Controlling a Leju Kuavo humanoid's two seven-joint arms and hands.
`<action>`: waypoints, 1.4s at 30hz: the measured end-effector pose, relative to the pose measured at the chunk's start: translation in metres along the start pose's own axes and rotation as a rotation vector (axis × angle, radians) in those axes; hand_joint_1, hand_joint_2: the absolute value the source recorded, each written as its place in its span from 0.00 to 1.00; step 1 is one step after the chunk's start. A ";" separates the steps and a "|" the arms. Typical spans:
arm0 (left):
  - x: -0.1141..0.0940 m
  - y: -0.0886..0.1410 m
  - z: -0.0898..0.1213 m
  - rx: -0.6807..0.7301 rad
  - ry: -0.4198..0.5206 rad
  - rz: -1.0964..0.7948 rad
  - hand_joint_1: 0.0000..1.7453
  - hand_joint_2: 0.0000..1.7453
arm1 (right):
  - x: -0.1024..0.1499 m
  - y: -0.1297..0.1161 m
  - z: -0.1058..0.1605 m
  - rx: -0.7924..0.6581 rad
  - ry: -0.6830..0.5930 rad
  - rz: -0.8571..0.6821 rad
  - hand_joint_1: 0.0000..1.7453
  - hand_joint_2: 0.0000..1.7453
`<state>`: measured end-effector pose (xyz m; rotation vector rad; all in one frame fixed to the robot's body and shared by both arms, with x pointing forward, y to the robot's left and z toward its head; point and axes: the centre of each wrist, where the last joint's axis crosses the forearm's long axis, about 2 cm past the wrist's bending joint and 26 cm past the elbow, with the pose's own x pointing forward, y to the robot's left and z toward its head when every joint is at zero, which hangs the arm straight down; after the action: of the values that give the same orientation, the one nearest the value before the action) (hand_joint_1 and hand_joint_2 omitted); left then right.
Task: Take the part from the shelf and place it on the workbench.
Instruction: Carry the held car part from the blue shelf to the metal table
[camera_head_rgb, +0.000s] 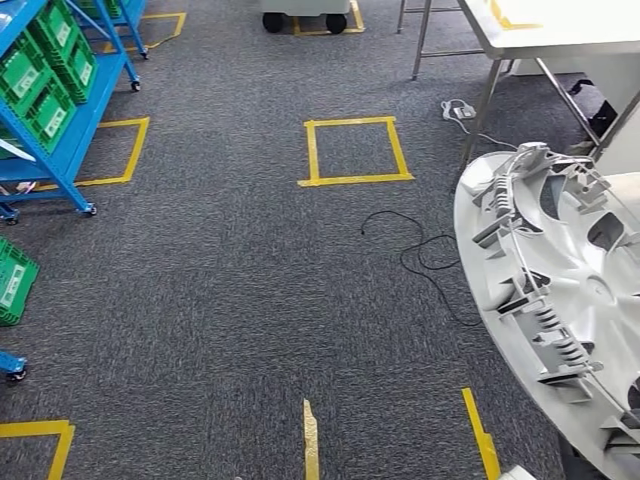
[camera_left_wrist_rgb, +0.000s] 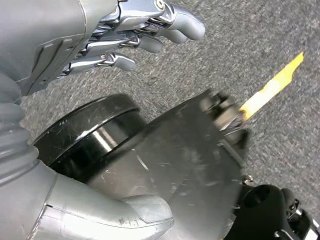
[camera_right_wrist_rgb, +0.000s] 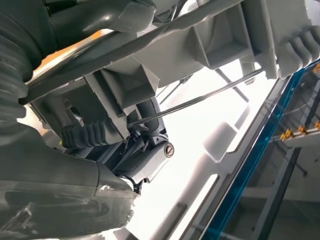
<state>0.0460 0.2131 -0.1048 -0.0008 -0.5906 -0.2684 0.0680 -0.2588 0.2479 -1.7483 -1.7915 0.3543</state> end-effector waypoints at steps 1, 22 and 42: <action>0.000 0.000 0.000 0.001 0.001 0.000 0.00 1.00 | 0.001 0.000 0.000 0.000 -0.001 0.008 1.00 1.00; 0.000 0.001 0.000 0.009 0.003 -0.001 0.00 1.00 | 0.006 -0.004 -0.011 -0.057 -0.014 0.040 1.00 1.00; 0.000 0.002 0.000 0.018 0.012 0.015 0.00 1.00 | 0.002 -0.008 -0.015 -0.082 -0.042 0.070 1.00 1.00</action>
<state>0.0470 0.2144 -0.1049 0.0136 -0.5807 -0.2484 0.0700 -0.2609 0.2650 -1.8768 -1.8000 0.3532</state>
